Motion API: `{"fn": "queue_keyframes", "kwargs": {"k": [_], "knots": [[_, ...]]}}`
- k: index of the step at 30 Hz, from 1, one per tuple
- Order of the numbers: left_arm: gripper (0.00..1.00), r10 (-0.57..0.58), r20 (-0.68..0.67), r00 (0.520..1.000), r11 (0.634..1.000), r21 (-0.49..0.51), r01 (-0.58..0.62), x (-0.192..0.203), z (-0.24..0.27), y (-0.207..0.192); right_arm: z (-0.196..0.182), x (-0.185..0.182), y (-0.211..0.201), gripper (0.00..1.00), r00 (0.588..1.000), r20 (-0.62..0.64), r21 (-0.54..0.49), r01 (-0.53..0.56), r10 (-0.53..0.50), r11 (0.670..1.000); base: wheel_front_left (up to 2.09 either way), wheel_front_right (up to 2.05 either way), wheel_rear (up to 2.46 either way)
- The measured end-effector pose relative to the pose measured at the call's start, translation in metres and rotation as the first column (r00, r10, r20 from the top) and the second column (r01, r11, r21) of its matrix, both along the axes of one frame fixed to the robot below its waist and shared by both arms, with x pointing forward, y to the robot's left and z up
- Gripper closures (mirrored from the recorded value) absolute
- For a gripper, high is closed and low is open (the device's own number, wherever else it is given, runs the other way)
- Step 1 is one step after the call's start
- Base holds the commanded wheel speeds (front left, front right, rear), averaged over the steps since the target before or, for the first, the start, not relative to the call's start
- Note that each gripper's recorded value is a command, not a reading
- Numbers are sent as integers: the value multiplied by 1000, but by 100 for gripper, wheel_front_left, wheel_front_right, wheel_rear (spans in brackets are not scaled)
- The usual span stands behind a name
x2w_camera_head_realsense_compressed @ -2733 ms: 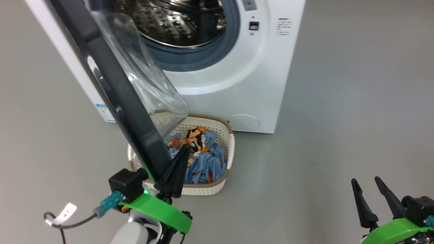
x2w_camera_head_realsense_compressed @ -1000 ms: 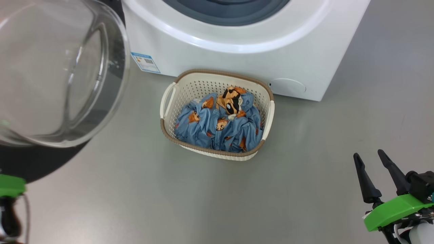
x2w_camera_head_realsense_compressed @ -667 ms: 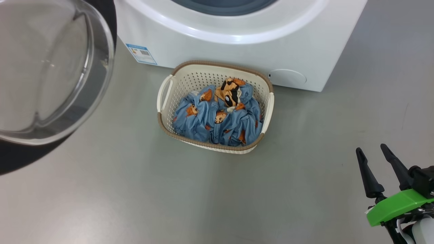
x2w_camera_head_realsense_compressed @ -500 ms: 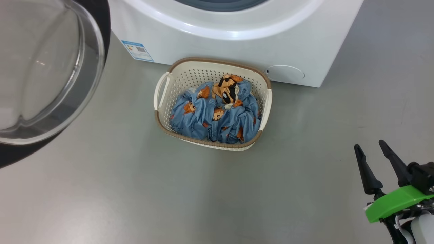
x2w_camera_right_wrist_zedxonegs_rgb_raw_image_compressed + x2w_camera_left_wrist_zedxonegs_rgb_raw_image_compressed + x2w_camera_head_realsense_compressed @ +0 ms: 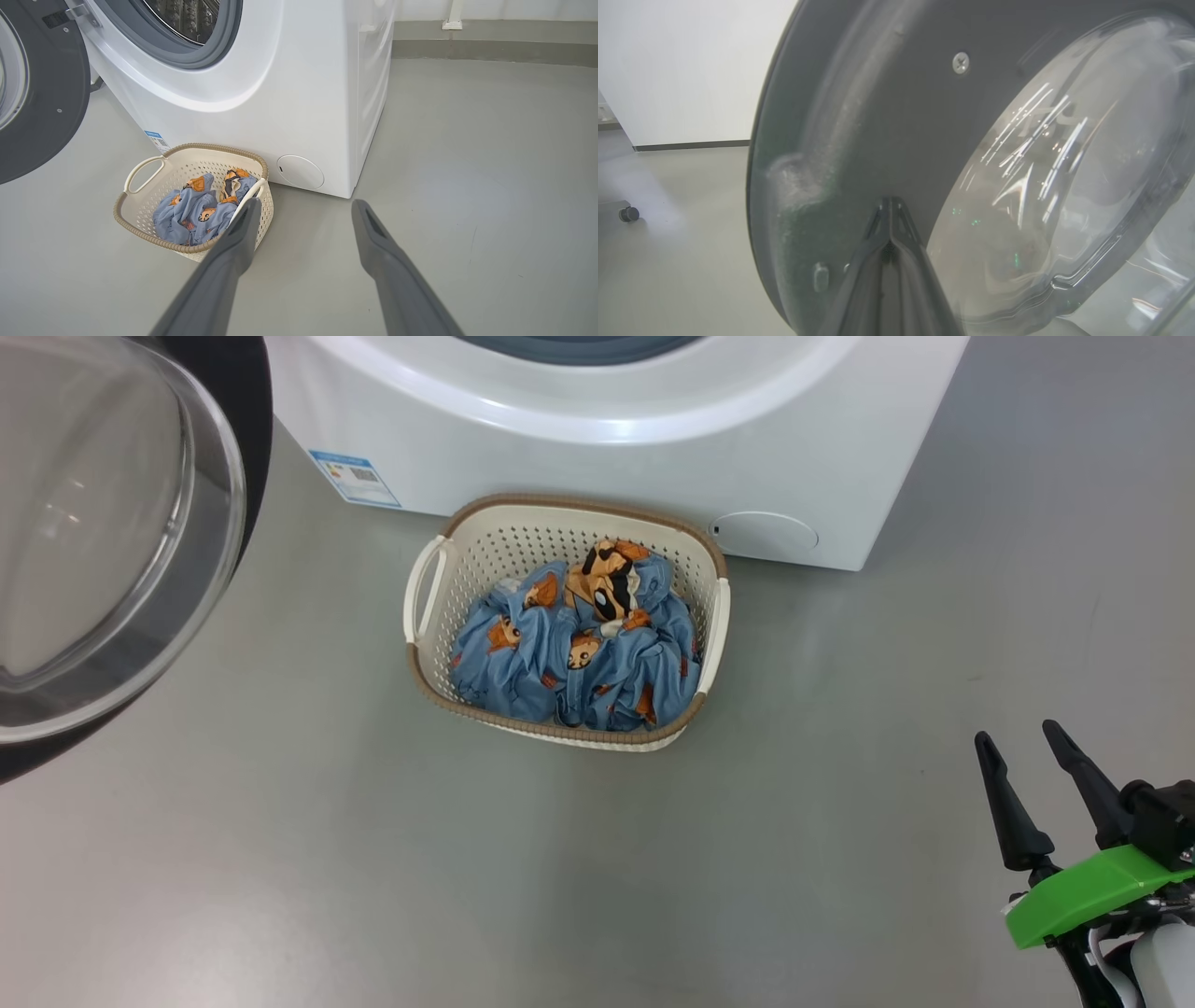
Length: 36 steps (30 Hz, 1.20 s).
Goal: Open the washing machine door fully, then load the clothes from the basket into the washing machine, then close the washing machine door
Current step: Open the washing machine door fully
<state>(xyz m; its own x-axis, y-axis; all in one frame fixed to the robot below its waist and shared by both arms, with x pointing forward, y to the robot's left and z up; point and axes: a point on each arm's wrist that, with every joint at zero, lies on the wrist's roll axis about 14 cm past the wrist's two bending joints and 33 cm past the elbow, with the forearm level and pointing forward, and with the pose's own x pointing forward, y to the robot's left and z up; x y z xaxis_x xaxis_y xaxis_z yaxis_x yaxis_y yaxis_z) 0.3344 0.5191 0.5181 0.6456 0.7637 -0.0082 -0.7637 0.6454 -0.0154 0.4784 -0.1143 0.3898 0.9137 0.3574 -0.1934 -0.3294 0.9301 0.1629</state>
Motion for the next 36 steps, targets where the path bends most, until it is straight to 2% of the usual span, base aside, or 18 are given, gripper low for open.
{"fn": "queue_keyframes", "kwargs": {"k": [11, 12, 15, 18, 19, 20, 21, 22, 23, 31, 36], "knots": [[100, -33, 55, 998, 999, -37, 35, -12, -3, -20, 23, -1, 0, 0, 999, 51, -1, 2, -2, 1000, 0, 0, 0], [90, -36, 52, 998, 998, -41, 38, -15, -7, -23, 26, -1, 0, 0, 998, 55, 0, 1, -1, 1000, 0, 0, 0], [77, -51, 63, 997, 996, -65, 55, -25, -16, -36, 33, -2, 1, 0, 998, 70, 0, -2, 2, 1000, 0, 0, 0], [60, -71, 82, 994, 994, -74, 77, -27, -18, -48, 37, -3, 2, 0, 997, 80, -1, -5, 5, 1000, 0, 0, 0], [60, -80, 91, 993, 993, -77, 87, -29, -18, -53, 39, -4, 3, 0, 996, 83, -1, -6, 6, 1000, 0, 0, 0], [53, -90, 103, 991, 992, -81, 98, -31, -19, -58, 41, -5, 3, 0, 996, 86, -2, -7, 7, 1000, 0, 0, 0], [38, -99, 109, 989, 991, -83, 108, -34, -19, -63, 42, -7, 3, 0, 996, 87, -4, -8, 8, 1000, 0, 0, 0], [12, -107, 114, 988, 989, -86, 117, -37, -20, -68, 43, -8, 3, 0, 996, 89, -5, -9, 9, 1000, 0, 0, 0], [2, -116, 117, 986, 988, -88, 126, -40, -22, -73, 46, -9, 3, 0, 995, 95, -5, -9, 10, 1000, 0, 0, 0], [0, -167, 132, 977, 976, -119, 182, -61, -33, -106, 60, -23, -3, 0, 993, 120, -11, 4, -2, 1000, 0, 0, 0], [0, -242, 157, 957, 952, -149, 266, -53, -39, -136, 67, -34, -17, 0, 991, 131, -11, 42, -40, 999, 0, 0, 0]]}}
